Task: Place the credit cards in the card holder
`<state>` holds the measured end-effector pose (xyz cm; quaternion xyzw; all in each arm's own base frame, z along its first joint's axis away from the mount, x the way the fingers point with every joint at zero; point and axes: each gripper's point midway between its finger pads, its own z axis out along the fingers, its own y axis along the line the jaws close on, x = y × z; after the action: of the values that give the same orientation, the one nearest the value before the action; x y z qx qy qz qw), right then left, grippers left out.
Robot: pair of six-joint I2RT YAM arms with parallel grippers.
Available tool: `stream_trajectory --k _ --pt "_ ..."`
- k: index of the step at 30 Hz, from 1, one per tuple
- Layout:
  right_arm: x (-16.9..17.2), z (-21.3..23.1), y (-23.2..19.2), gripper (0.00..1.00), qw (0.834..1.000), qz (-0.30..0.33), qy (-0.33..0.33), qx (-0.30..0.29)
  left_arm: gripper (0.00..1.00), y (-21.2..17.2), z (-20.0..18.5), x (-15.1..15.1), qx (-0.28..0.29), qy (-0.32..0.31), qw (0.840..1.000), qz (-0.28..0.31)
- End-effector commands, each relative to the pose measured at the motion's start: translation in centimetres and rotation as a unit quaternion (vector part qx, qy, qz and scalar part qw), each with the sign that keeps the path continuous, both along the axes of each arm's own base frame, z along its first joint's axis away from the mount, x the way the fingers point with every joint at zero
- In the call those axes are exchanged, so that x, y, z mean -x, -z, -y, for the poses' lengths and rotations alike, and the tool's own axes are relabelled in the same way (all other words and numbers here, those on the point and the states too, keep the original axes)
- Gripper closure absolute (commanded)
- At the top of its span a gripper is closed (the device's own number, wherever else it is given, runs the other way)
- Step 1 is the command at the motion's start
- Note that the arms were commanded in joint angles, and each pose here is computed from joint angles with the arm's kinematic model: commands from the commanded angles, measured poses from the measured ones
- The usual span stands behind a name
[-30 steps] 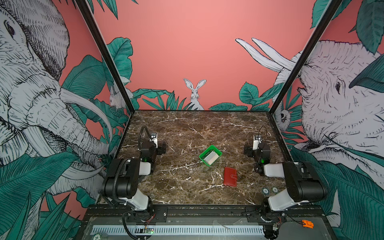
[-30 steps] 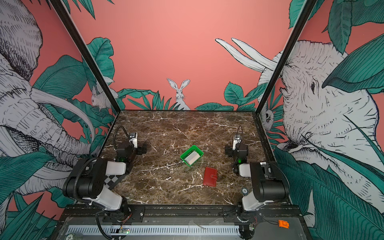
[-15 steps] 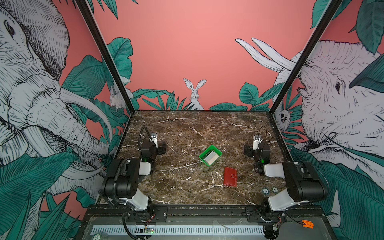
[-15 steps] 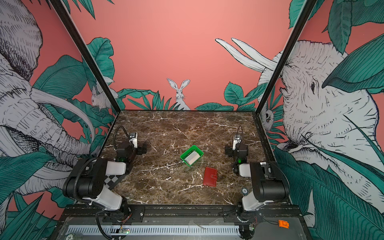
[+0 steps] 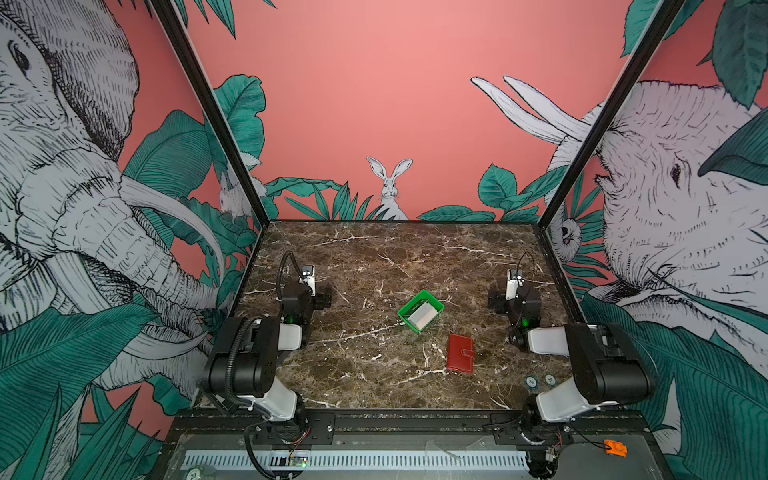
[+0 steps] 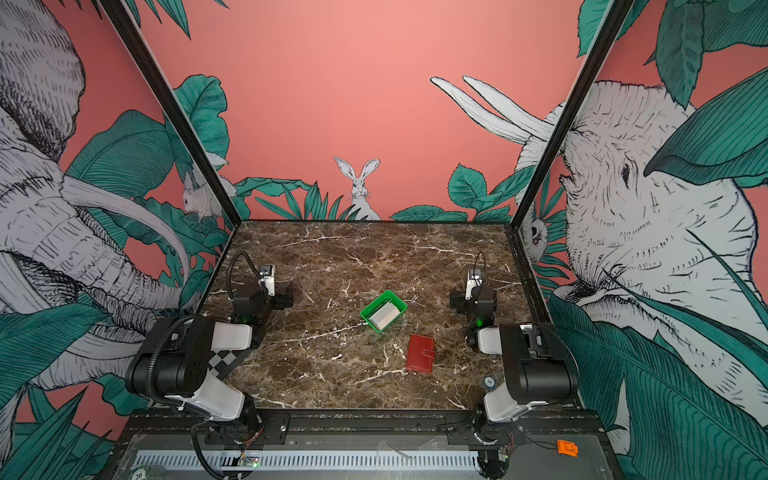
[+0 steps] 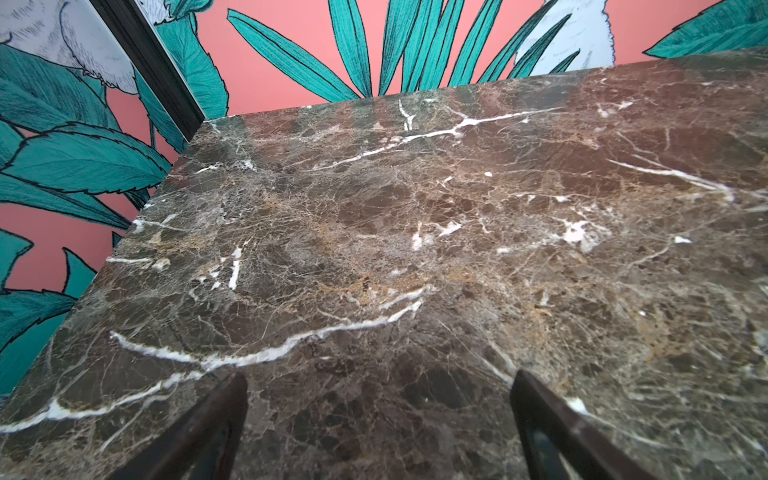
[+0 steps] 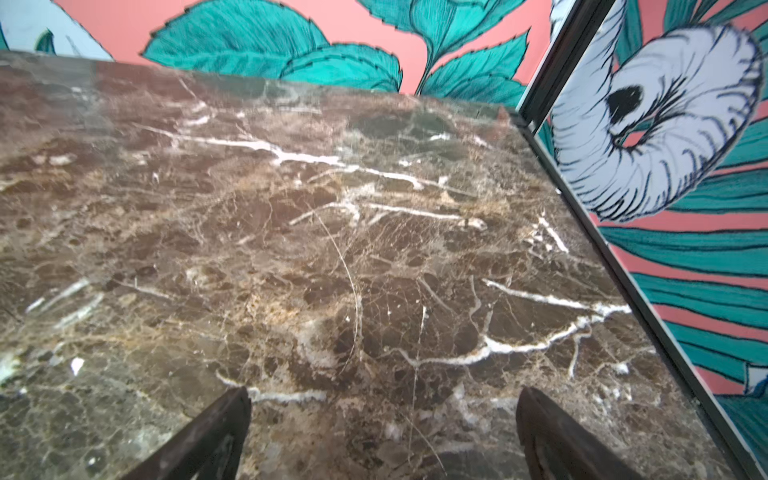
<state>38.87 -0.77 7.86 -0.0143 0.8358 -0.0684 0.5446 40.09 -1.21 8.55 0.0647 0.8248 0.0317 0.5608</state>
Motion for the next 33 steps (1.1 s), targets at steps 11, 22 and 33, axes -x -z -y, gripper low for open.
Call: stream_trajectory --k 11,22,33 --pt "0.5 0.5 -2.1 0.02 0.999 0.052 0.013 -0.001 0.01 -2.1 0.2 1.0 -0.005 0.01 0.999 0.05" --pt "0.9 0.6 -4.6 0.02 0.999 0.025 0.019 -0.007 0.01 -5.2 -0.4 1.9 0.025 -0.02 0.999 0.009" --pt "3.5 -0.9 -10.0 0.02 0.993 0.007 0.032 -0.114 0.01 -8.9 3.8 6.0 0.169 0.023 0.982 -0.079"
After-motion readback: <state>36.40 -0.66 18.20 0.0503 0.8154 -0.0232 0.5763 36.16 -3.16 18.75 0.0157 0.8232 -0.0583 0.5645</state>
